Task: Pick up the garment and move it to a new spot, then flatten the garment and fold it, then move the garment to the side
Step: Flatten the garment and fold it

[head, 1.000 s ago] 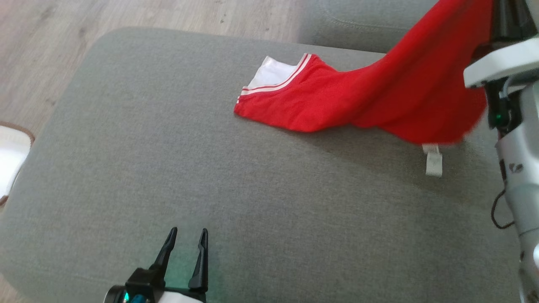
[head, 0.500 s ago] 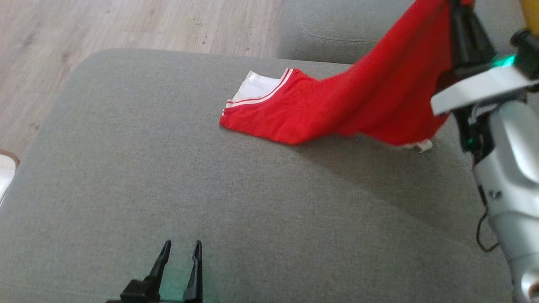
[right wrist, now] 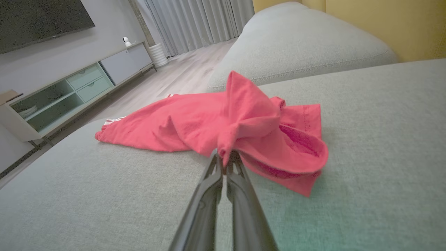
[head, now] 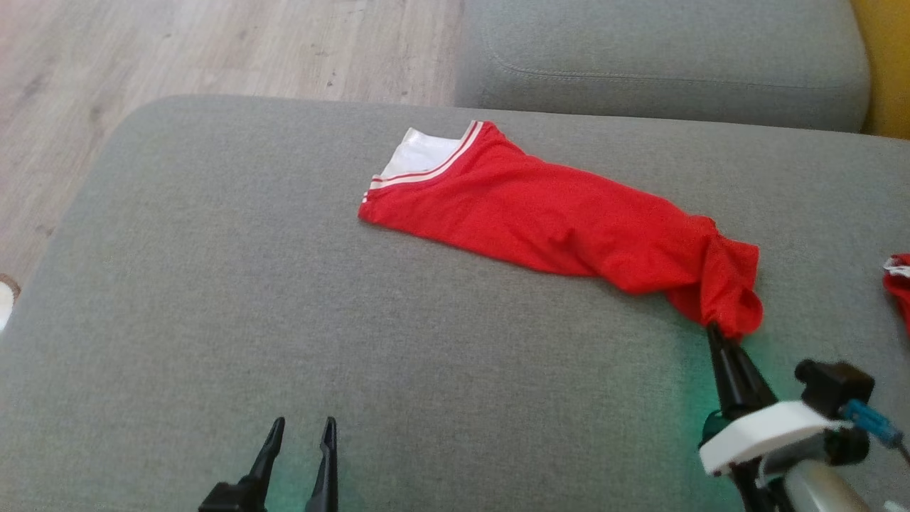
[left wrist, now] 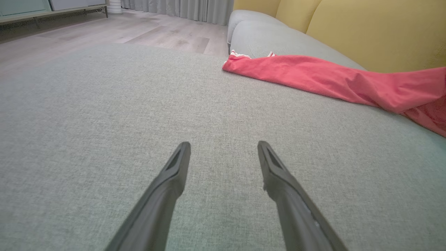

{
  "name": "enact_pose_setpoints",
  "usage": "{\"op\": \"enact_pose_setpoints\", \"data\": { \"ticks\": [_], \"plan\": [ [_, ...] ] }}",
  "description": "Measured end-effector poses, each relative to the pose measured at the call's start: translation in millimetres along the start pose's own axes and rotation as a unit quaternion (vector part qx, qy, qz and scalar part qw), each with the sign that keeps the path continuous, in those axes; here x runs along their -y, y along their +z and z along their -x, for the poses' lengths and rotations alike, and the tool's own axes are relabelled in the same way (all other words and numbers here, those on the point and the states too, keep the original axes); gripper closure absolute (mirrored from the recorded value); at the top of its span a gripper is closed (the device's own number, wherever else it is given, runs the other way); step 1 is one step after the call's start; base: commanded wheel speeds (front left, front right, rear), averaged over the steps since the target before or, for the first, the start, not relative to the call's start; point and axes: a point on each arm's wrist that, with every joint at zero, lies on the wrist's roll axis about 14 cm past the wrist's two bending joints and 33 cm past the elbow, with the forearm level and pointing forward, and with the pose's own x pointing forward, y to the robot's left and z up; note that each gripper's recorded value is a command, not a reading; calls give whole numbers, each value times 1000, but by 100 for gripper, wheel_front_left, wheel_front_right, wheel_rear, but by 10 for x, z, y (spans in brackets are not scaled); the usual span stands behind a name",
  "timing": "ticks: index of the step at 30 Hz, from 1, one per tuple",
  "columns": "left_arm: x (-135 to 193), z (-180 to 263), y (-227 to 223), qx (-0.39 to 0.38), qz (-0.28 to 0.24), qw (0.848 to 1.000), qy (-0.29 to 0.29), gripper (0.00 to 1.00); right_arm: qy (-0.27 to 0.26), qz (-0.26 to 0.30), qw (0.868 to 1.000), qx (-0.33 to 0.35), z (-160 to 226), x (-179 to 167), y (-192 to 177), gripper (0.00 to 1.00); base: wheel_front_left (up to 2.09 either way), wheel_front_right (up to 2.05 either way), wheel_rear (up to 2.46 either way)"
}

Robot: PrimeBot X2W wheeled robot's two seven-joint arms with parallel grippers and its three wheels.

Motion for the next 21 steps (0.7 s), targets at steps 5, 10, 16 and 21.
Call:
{"op": "enact_pose_setpoints", "data": {
  "ticks": [5,10,16,21],
  "plan": [
    [22,-20,1,0,-2,1000,-6,0,9,-10,1000,22,64,-127,84,100,0,0,0],
    [44,0,12,4,-3,1000,-10,0,57,-8,997,58,33,-476,345,100,0,0,0],
    [46,36,0,4,-2,1000,-11,0,174,-21,977,122,-1,-1295,886,100,0,0,0],
    [-4,102,-107,-12,2,1000,-2,0,233,-5,950,207,-46,-1625,1642,100,0,0,0]
  ]
}}
